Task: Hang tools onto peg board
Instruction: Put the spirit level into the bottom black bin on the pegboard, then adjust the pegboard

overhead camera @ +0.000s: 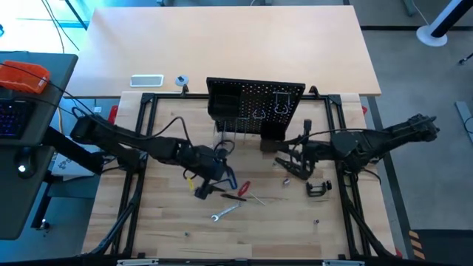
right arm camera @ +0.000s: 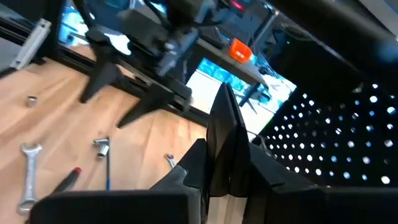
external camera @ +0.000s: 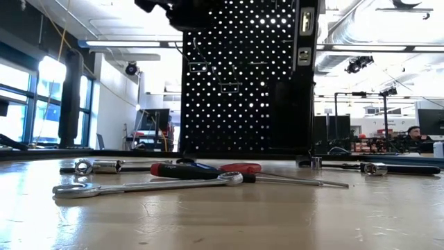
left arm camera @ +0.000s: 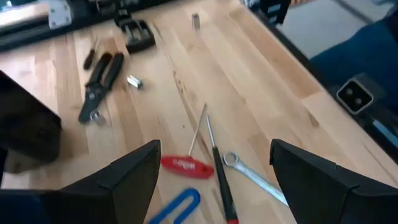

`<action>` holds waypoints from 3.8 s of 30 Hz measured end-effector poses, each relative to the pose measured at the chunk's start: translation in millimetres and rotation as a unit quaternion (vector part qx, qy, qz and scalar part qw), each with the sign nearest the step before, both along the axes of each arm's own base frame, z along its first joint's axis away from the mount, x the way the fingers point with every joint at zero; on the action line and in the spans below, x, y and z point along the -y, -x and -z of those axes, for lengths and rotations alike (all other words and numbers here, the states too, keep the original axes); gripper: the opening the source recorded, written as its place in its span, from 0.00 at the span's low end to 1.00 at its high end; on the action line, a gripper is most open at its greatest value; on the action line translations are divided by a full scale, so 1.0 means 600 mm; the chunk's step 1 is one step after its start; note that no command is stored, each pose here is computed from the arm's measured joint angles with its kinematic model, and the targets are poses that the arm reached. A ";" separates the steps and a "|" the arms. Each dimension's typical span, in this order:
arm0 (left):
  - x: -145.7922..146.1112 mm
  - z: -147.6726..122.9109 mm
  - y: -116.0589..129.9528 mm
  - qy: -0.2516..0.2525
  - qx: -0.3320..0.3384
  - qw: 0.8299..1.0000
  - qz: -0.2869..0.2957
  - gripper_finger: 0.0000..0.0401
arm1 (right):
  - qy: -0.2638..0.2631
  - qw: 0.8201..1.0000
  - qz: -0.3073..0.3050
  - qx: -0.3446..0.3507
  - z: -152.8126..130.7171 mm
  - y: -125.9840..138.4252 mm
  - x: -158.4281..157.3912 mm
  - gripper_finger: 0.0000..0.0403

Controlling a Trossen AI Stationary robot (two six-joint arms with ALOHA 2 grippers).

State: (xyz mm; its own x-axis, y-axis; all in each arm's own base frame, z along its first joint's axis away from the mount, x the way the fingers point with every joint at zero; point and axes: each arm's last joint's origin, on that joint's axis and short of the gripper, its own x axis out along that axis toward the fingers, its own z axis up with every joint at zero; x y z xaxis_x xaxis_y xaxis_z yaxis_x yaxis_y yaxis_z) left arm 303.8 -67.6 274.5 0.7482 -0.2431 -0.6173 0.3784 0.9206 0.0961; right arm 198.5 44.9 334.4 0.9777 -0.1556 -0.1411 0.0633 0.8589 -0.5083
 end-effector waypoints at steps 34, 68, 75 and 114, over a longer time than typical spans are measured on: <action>0.020 0.006 0.010 -0.003 -0.026 1.000 -0.014 0.73 | 0.013 0.999 -0.034 0.037 -0.013 -0.014 0.044 0.11; 0.018 0.008 0.011 -0.008 -0.033 0.999 -0.017 0.73 | -0.050 0.995 0.047 -0.078 0.043 -0.038 0.154 0.11; 0.018 0.009 0.011 -0.008 -0.033 0.999 -0.017 0.73 | -0.066 0.992 0.085 -0.072 0.042 -0.035 0.162 0.38; -0.120 0.110 0.028 -0.107 -0.054 0.970 -0.210 0.73 | -0.193 0.935 0.274 -0.113 0.144 0.067 0.105 0.42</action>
